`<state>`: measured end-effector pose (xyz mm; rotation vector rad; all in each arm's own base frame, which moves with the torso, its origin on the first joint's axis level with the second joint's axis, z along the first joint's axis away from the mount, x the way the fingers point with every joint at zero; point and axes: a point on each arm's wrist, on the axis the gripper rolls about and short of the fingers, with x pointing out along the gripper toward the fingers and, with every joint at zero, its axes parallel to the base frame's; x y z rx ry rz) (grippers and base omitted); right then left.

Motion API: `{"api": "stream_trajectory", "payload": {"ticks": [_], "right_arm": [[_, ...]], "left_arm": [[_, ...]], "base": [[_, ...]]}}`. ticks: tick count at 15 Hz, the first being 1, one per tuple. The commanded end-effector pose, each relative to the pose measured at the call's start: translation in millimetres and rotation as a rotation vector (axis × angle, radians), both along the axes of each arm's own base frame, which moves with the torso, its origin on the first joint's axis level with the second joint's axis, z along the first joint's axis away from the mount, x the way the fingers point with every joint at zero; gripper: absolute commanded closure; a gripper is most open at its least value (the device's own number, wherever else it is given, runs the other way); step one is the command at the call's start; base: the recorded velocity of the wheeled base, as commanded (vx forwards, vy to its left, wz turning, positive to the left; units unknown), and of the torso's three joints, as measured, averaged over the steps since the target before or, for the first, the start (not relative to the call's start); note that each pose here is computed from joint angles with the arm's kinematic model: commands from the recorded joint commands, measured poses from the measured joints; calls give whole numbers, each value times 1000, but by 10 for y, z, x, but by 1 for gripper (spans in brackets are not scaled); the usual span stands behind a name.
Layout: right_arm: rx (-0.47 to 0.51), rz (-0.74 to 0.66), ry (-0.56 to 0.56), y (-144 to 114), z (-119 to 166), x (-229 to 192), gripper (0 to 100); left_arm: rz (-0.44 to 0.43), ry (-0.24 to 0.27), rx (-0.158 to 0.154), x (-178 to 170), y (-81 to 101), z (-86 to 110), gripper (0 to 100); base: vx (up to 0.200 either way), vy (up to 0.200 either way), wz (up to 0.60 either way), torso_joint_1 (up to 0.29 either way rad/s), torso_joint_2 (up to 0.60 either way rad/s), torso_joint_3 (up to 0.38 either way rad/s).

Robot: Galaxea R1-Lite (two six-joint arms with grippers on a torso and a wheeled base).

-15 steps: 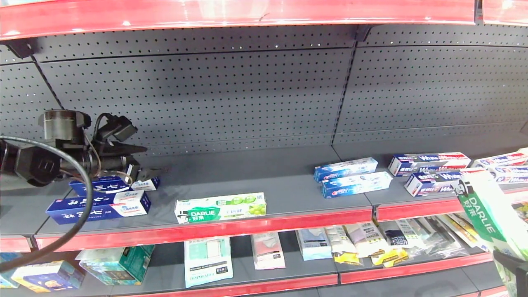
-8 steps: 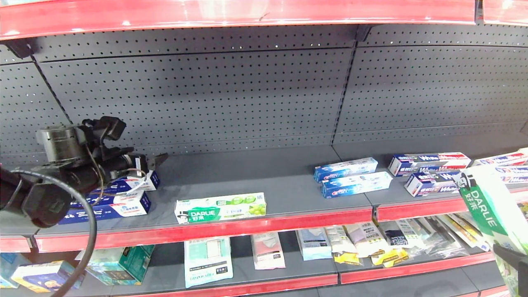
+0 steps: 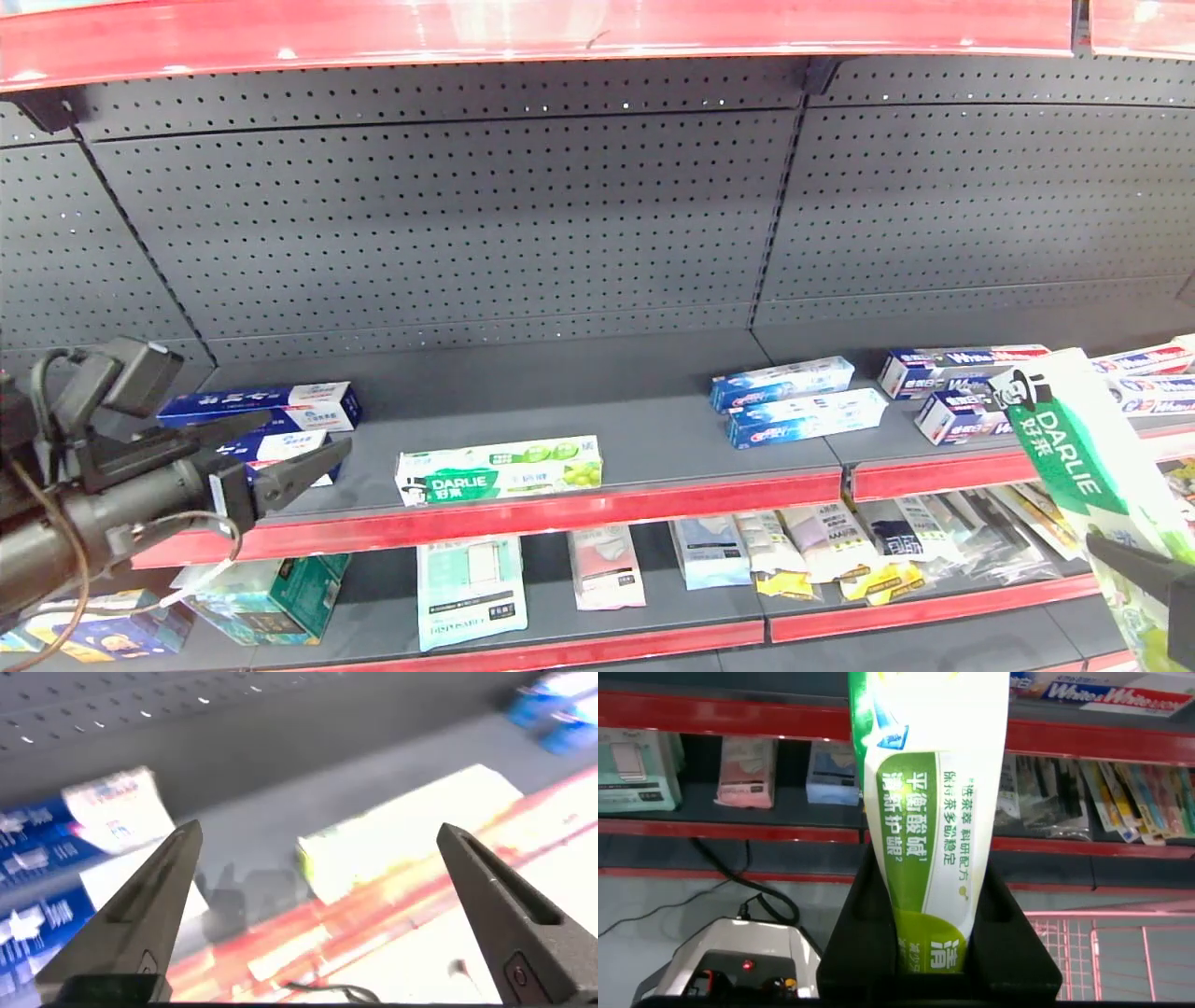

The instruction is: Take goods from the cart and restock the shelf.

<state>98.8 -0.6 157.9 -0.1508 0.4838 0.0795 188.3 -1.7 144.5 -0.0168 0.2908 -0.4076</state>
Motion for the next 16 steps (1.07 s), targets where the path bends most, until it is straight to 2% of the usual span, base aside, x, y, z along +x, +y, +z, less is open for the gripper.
{"api": "stream_trajectory", "payload": {"ticks": [1,3,4,6,7,8,10,11,13,14,16], "right_arm": [[4,31,-24,25,72,24,100],[4,57,-32,48,93,19,100],[2,79,-41,69,114,17,100],[2,106,-46,93,121,14,100],[2,116,-46,101,121,14,100],[-7,129,-47,112,118,9,100],[-32,143,-51,112,120,6,100],[-37,148,-55,112,128,12,100],[-40,147,-67,113,160,23,100],[-42,148,-68,113,157,19,100],[-40,145,-78,112,187,26,100]], "left_arm": [[-35,-36,-8,-710,-41,124,0],[-69,-6,-9,-1078,-80,115,0],[-124,2,-9,-1369,-111,71,0],[-183,2,-9,-1769,-99,12,0],[-177,5,-5,-1863,-88,-16,0],[-127,-12,7,-2003,-64,-63,0],[22,-39,34,-2047,-28,-97,0],[63,-50,28,-2071,-17,-111,0],[68,-97,26,-2190,-4,-193,0],[53,-96,26,-2239,5,-216,0],[-37,-82,23,-2259,33,-195,0]], "base": [[0,0,0,0,0,0],[0,0,0,0,0,0],[0,0,0,0,0,0],[0,0,0,0,0,0],[0,0,0,0,0,0],[0,0,0,0,0,0],[0,0,0,0,0,0],[0,0,0,0,0,0],[0,0,0,0,0,0],[0,0,0,0,0,0],[0,0,0,0,0,0]]}}
